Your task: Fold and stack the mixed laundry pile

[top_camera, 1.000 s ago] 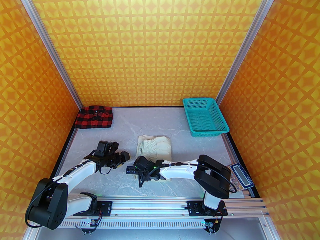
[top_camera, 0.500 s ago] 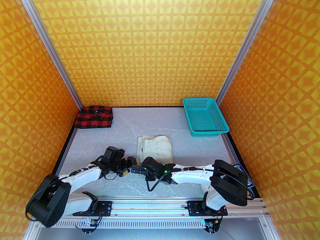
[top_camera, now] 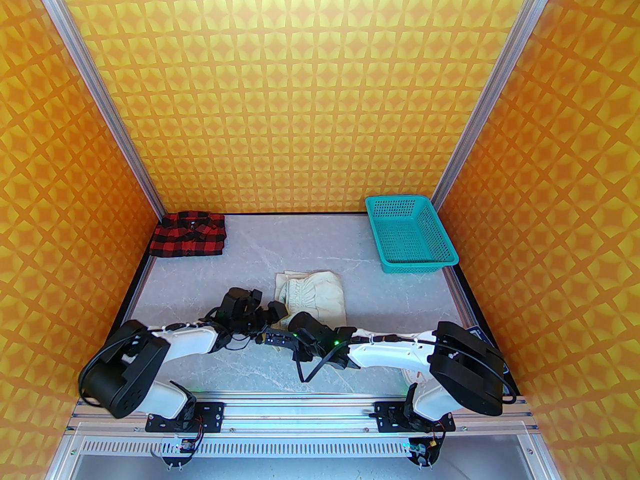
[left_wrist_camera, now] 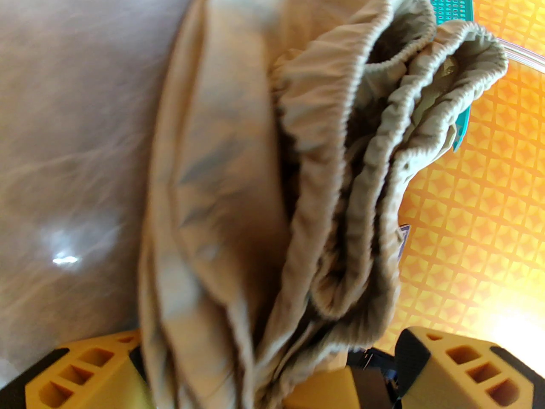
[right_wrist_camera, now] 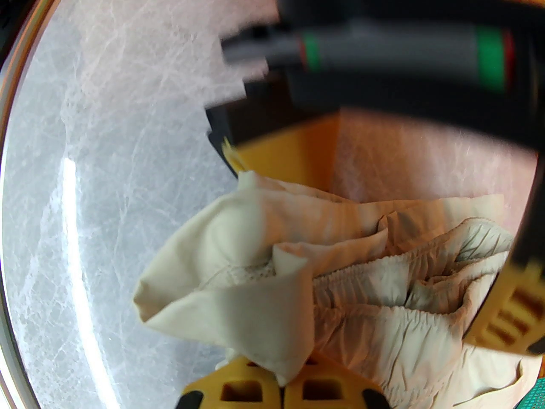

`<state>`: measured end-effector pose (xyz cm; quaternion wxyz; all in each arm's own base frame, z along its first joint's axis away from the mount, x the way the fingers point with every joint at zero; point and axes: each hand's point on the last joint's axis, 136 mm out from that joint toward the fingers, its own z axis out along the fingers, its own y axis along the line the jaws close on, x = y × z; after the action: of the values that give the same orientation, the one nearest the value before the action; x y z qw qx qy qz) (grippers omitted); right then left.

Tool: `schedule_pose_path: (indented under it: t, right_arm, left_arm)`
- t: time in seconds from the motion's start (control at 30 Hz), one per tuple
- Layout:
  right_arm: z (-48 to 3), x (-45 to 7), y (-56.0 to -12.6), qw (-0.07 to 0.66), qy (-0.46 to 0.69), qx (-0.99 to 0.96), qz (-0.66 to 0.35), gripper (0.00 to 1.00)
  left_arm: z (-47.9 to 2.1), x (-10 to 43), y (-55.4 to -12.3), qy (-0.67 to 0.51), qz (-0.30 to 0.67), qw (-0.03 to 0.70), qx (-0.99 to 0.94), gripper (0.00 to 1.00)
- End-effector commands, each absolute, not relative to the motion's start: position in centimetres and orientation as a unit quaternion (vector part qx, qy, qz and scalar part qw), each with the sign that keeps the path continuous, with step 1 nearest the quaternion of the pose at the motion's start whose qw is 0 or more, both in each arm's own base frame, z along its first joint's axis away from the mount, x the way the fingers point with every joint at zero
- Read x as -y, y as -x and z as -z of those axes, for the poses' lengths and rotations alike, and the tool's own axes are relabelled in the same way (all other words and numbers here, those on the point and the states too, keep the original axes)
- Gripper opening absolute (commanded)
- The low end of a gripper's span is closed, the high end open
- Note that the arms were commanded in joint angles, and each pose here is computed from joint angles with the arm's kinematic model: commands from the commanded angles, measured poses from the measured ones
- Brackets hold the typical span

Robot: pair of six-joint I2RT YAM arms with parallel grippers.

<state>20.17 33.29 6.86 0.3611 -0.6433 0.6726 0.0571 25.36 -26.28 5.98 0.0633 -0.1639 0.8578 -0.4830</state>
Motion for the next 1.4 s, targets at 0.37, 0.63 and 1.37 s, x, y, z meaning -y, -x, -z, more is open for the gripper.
schedule_pose_path:
  t: [0.37, 0.63, 1.37]
  right_arm:
    - [-9.1, -33.5, -19.8, 0.397, 0.635, -0.656, -0.094, 0.0]
    - [-8.9, -32.9, -20.0, 0.398, 0.634, -0.658, -0.082, 0.1]
    - [-19.1, -20.3, -27.2, 0.541, 0.255, -0.798, -0.072, 0.84]
  left_arm:
    - [-5.9, 30.0, -29.5, 0.135, 0.497, 0.084, -0.853, 0.66]
    - [-6.1, 31.3, -31.1, 0.116, 0.51, 0.109, -0.845, 0.12]
    - [-13.3, 21.3, -43.7, -0.05, 0.319, 0.296, -0.899, 0.0]
